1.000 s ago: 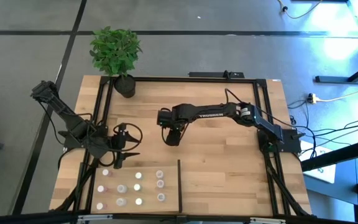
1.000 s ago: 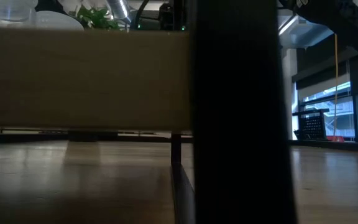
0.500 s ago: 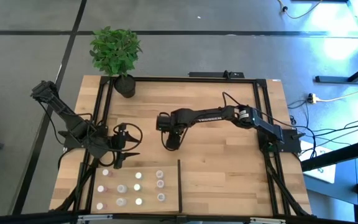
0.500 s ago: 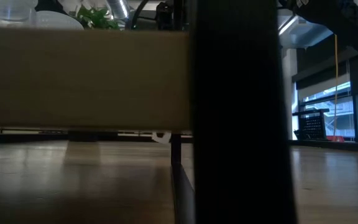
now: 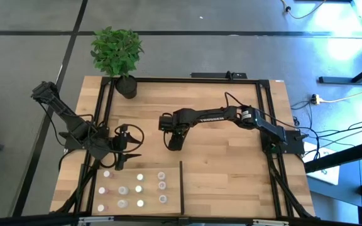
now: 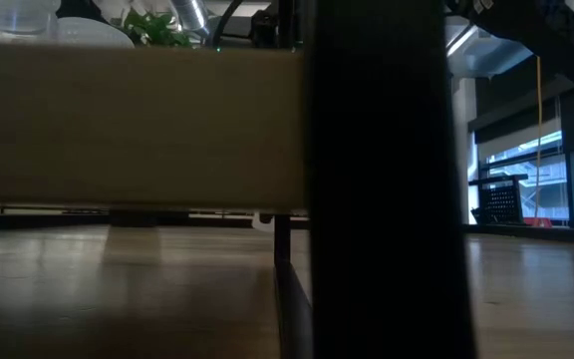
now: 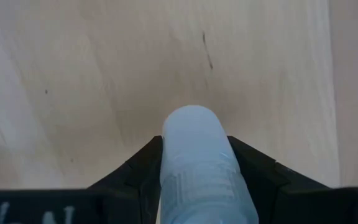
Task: Pick and place medicine bottles onto shelf by color
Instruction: Put the white pill bottle on the shelf aligned with the other white pill bottles
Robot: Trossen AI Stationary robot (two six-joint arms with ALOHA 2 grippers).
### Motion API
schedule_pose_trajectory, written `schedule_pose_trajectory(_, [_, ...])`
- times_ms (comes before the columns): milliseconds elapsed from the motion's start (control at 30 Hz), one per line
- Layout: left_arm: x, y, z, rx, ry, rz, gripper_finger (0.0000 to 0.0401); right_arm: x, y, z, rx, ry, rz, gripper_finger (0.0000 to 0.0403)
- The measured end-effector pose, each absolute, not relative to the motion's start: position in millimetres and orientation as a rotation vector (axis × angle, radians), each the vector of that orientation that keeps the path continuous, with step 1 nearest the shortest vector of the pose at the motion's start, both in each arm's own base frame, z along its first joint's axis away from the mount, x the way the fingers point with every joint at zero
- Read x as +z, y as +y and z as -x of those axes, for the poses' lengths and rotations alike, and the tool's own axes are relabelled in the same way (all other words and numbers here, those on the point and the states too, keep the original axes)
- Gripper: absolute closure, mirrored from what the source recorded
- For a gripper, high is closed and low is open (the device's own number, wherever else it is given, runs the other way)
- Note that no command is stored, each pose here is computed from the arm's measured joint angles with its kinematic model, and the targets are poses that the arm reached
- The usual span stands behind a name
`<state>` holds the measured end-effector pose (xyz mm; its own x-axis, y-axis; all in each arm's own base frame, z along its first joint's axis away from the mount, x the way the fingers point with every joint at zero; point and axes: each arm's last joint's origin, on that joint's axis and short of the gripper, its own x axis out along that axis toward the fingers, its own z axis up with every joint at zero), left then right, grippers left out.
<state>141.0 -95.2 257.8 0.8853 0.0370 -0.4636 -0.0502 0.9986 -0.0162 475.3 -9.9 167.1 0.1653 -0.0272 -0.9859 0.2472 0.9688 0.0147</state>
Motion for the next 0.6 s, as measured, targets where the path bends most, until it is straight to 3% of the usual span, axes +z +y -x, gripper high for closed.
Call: schedule_pose_trajectory(600, [257.8,-95.2,-141.0,0.045,0.482,0.028,0.0176,166.7,-8.1,-472.8,-0.176,1.424,-0.237,0.0233])
